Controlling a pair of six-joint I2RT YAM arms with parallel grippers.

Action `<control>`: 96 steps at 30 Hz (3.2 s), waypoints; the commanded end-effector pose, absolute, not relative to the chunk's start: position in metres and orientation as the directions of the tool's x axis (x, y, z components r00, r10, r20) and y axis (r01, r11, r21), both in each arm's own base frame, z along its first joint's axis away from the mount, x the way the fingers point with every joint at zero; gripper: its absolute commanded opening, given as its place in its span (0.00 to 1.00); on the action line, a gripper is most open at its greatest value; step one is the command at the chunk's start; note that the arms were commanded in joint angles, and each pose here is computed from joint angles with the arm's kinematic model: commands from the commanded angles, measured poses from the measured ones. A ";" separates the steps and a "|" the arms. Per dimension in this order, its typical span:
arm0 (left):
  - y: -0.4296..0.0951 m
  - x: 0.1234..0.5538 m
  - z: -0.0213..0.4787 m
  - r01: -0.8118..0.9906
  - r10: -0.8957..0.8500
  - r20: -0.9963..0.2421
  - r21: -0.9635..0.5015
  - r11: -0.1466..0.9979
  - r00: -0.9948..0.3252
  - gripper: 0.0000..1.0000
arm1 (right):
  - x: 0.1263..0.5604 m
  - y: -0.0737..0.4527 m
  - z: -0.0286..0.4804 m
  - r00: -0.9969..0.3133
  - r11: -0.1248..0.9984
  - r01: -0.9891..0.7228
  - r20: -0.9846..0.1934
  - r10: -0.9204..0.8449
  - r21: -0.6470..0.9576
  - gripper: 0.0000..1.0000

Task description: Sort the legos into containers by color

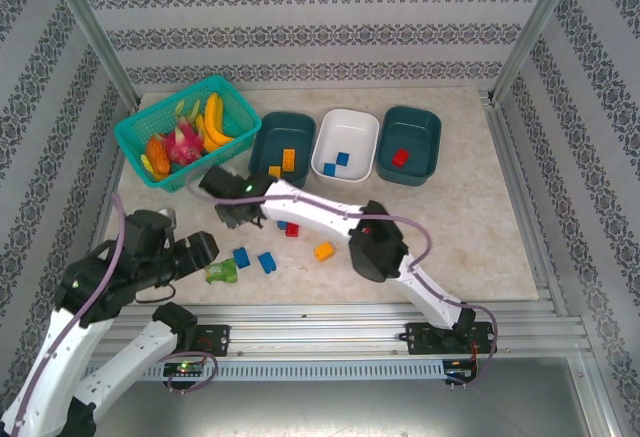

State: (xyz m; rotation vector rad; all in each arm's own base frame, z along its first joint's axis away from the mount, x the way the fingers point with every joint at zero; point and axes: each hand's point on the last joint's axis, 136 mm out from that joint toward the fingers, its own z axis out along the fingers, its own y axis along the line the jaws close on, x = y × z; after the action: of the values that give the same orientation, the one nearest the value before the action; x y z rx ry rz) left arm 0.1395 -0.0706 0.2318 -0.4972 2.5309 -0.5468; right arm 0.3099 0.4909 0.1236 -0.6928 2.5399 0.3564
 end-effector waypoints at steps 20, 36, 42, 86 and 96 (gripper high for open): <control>-0.299 0.346 0.275 0.220 -0.152 -0.478 -0.634 0.742 -0.865 0.80 | 0.434 0.061 0.155 -0.803 0.881 0.434 -0.362 0.473 0.187 0.18; -0.336 0.377 0.250 0.236 -0.080 -0.442 -0.613 0.754 -0.893 0.80 | 0.467 0.020 0.069 -0.792 0.809 0.588 -0.201 0.577 0.007 0.17; -0.334 0.375 0.247 0.237 -0.072 -0.439 -0.607 0.759 -0.896 0.80 | 0.465 0.024 0.057 -0.785 0.800 0.600 -0.174 0.594 0.022 0.18; -0.310 0.218 0.087 0.652 0.630 -0.179 -0.125 0.748 -0.756 0.82 | 0.184 0.160 0.159 -0.952 0.795 -0.002 -0.244 0.184 0.607 0.69; -0.305 0.219 0.036 0.683 0.678 -0.092 -0.058 0.728 -0.730 0.78 | 0.142 0.145 0.146 -0.951 0.759 0.105 -0.160 0.267 0.642 0.71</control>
State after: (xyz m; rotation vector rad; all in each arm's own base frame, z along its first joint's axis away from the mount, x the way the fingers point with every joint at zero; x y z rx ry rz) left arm 0.2217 -0.3159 0.0559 1.0551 2.8466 -0.2234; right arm 0.1544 0.1477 0.1450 0.2382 2.6987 0.9499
